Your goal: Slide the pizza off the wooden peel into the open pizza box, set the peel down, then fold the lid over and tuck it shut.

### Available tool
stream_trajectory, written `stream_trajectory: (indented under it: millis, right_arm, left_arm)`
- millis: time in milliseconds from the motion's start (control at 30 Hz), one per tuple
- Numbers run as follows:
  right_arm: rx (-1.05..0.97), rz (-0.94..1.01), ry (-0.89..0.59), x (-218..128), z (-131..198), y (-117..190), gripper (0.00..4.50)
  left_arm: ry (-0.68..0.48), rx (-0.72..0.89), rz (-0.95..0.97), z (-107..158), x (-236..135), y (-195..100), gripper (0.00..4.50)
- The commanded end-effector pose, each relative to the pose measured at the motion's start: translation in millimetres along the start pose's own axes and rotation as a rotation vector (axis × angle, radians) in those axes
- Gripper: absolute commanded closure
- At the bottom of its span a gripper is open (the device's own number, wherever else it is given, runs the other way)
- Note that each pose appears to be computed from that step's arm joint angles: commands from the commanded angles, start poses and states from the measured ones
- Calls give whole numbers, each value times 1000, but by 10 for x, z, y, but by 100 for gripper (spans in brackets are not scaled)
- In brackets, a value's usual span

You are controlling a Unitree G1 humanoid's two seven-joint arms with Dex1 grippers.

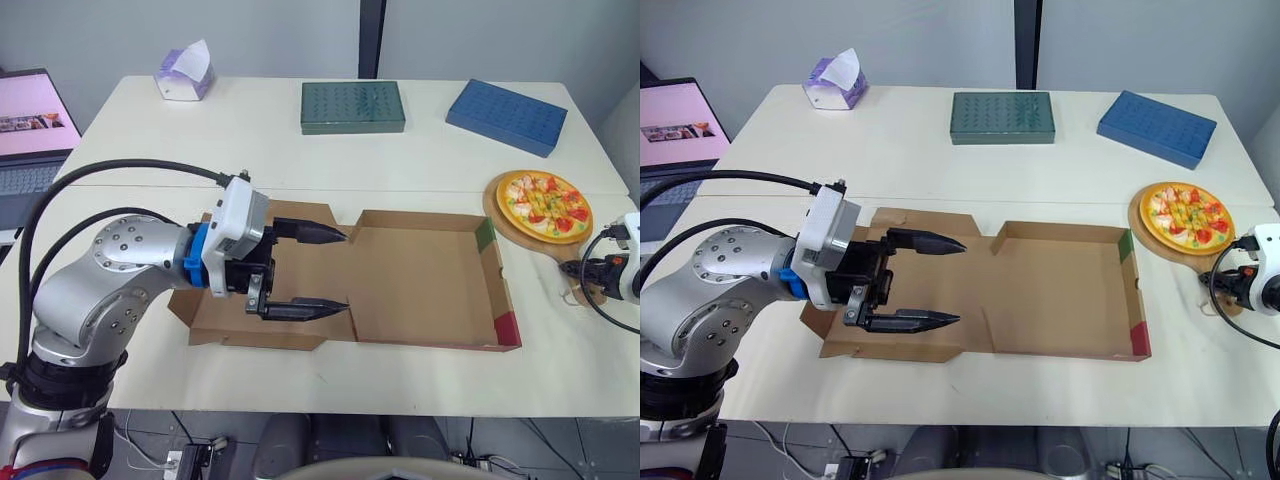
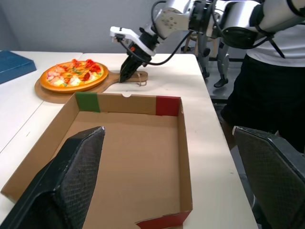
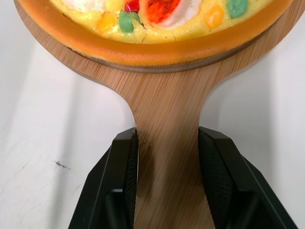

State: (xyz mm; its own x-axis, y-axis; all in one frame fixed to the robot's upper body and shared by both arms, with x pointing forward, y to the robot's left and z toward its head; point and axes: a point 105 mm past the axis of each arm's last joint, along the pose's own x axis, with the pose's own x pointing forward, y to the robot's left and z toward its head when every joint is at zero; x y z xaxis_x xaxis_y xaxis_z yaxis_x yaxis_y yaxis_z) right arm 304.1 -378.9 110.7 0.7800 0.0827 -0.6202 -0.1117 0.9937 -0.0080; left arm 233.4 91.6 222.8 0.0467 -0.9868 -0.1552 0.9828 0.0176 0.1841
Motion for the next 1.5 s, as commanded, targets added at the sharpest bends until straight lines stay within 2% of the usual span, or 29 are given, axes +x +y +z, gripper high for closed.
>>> stream_trajectory:
  millis: [33, 300, 433, 633, 833, 1033, 1333, 1500]
  right_arm:
    - [-82, -22, -213, -284, 509, -46, 294]
    - [-159, 24, -328, -509, 808, 45, 294]
    - [-278, 99, -369, -698, 988, 253, 294]
    - [-435, 218, -344, -836, 1057, 606, 294]
    - [-649, 319, -282, -898, 1025, 946, 294]
    - [-797, 364, -242, -901, 953, 1132, 294]
    - [-1069, 346, -181, -876, 823, 1190, 294]
    - [-1176, 321, -134, -872, 753, 1104, 294]
  left_arm:
    - [3, 58, 32, 103, -61, 55, 0]
    - [20, 61, 78, 97, -153, 119, 0]
    - [46, 57, 122, 58, -247, 148, 0]
    - [78, 45, 140, -20, -327, 124, 0]
    - [94, 41, 121, -40, -367, 74, 0]
    - [128, 33, 125, -86, -441, 51, 0]
    - [150, 36, 106, -98, -459, 57, 0]
    - [156, 40, 89, -96, -451, 53, 0]
